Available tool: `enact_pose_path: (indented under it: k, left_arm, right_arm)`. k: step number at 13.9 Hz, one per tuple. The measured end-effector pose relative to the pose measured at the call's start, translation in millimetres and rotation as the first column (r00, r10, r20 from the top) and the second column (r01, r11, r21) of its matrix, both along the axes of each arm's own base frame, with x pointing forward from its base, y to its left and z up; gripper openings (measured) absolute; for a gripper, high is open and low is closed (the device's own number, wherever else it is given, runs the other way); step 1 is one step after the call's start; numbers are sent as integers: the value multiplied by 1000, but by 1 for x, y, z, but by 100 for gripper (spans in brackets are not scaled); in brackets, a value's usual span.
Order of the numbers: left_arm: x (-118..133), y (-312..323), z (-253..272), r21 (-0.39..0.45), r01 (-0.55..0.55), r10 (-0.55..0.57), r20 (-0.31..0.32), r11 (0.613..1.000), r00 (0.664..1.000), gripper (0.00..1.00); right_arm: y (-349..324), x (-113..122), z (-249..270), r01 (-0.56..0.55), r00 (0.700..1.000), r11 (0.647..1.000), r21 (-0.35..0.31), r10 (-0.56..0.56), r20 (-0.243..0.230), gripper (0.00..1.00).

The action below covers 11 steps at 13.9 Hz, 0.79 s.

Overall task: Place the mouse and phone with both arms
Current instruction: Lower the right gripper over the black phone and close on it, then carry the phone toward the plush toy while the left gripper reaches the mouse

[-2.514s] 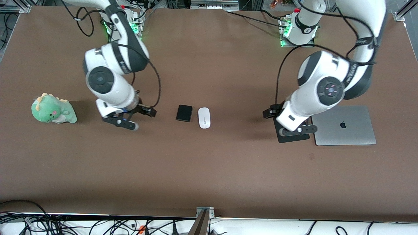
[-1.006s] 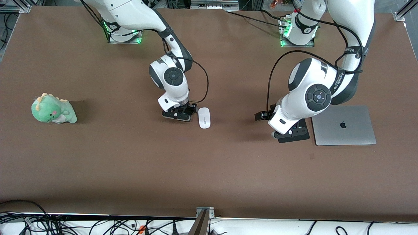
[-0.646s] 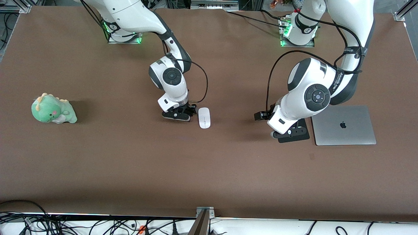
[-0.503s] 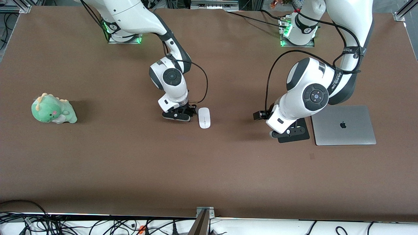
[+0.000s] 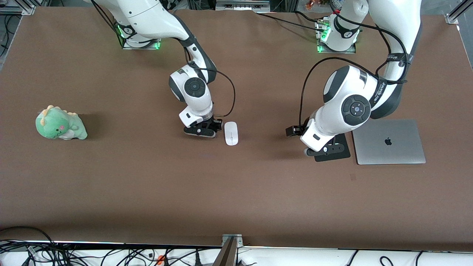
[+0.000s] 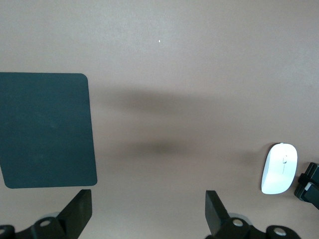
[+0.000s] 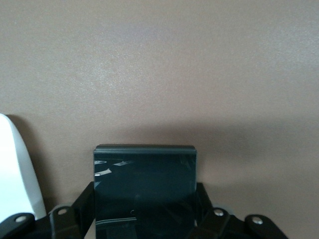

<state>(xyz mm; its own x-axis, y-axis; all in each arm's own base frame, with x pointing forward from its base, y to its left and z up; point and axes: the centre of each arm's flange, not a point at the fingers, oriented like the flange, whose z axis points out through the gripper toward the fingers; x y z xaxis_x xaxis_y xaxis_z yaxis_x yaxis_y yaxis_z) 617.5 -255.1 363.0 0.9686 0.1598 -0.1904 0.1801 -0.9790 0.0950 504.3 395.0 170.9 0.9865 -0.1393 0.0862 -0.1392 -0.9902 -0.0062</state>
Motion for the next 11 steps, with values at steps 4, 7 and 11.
enact_pose_path:
  k: [4,7,11]
  left_arm:
    - [0,0,0,-1,-1,1,4,1000,1000,100]
    - [0,-1,0,-2,0,0,5,1000,1000,100]
    - [-3,-10,0,0,-1,1,3,1000,1000,100]
  right_arm:
    - [-5,12,11,-35,998,998,-55,32,-50,79]
    - [-34,51,43,-100,992,991,-89,92,-83,79]
    - [-125,106,71,-205,976,975,-82,197,-90,79]
